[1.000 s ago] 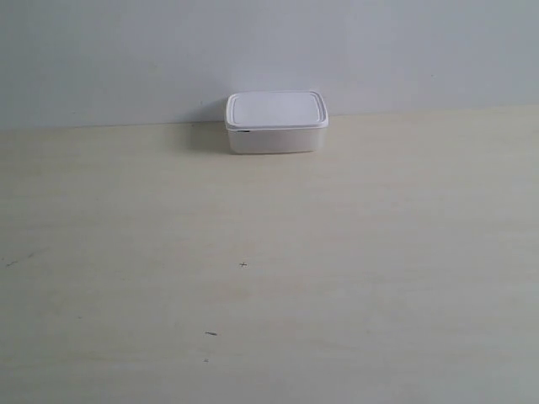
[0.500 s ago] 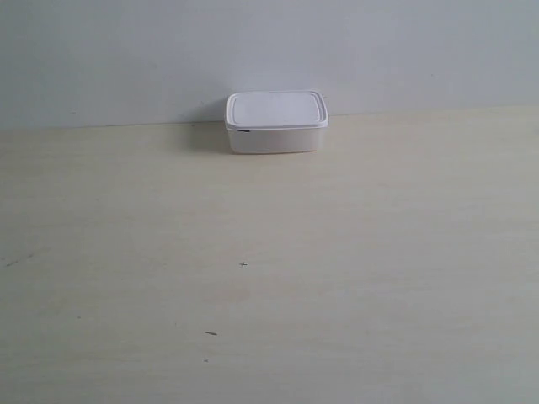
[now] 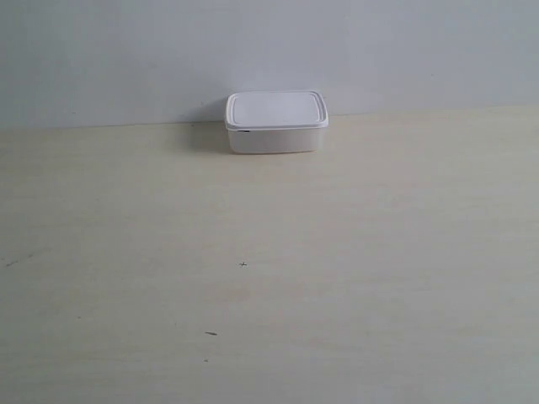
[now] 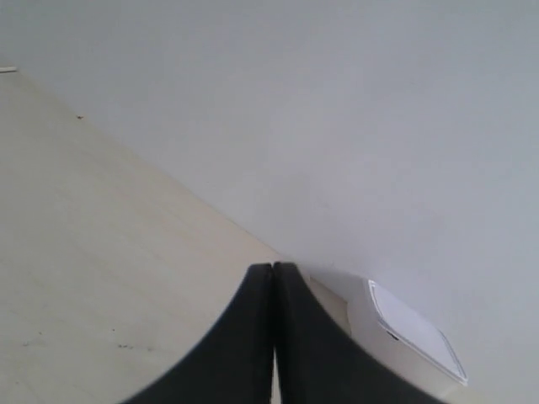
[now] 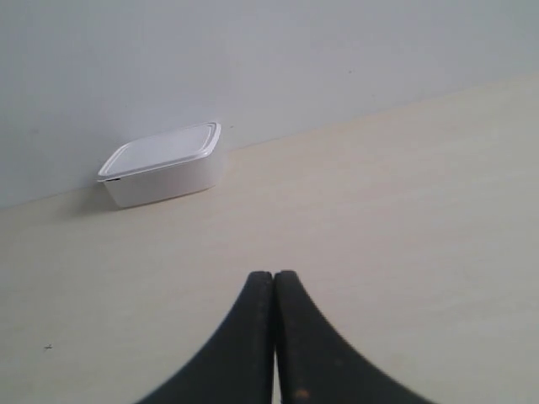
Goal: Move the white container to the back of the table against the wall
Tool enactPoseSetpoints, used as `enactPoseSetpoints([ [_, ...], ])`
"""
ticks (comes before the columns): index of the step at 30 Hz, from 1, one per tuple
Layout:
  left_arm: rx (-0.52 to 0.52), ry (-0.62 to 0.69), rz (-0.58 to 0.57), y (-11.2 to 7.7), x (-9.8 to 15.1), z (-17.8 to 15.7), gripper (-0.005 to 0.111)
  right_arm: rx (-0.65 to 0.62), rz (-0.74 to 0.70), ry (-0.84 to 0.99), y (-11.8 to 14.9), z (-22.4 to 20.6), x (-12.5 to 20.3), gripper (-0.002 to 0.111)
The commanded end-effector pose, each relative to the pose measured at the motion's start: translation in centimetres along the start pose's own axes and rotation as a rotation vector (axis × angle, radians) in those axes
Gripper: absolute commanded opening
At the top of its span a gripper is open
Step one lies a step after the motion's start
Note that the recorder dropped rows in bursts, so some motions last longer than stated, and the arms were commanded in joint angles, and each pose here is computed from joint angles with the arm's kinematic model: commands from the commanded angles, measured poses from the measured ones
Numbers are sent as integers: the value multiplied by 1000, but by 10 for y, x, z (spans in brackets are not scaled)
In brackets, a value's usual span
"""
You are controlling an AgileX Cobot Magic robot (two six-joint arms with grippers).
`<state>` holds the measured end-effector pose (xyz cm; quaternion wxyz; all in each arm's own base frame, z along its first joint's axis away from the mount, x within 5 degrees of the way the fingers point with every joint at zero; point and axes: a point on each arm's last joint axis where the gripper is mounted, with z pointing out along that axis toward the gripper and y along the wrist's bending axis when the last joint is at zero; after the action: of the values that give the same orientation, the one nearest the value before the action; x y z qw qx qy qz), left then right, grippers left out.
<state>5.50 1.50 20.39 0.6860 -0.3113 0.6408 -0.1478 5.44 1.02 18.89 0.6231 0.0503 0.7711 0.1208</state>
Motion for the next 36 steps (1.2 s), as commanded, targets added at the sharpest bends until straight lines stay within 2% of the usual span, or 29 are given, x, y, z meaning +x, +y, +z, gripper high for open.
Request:
enactPoseSetpoints([
  [1, 11, -3, 52, -1, 0, -1, 0, 9, -14, -10, -1, 0, 0, 0],
  [4, -39, 29, 111, 4, 2, -1, 0, 9, -14, -10, -1, 0, 0, 0],
  [8, -113, 197, 267, 13, 16, -3, 0, 9, -14, -10, -1, 0, 0, 0],
  [11, -69, 254, 420, 11, 21, -4, 0, 9, -14, -10, -1, 0, 0, 0],
  [15, -31, 268, 538, 9, 22, -4, 0, 9, -14, -10, -1, 0, 0, 0],
  [36, -31, 268, 545, 9, 22, -4, 0, 9, -14, -10, -1, 0, 0, 0],
])
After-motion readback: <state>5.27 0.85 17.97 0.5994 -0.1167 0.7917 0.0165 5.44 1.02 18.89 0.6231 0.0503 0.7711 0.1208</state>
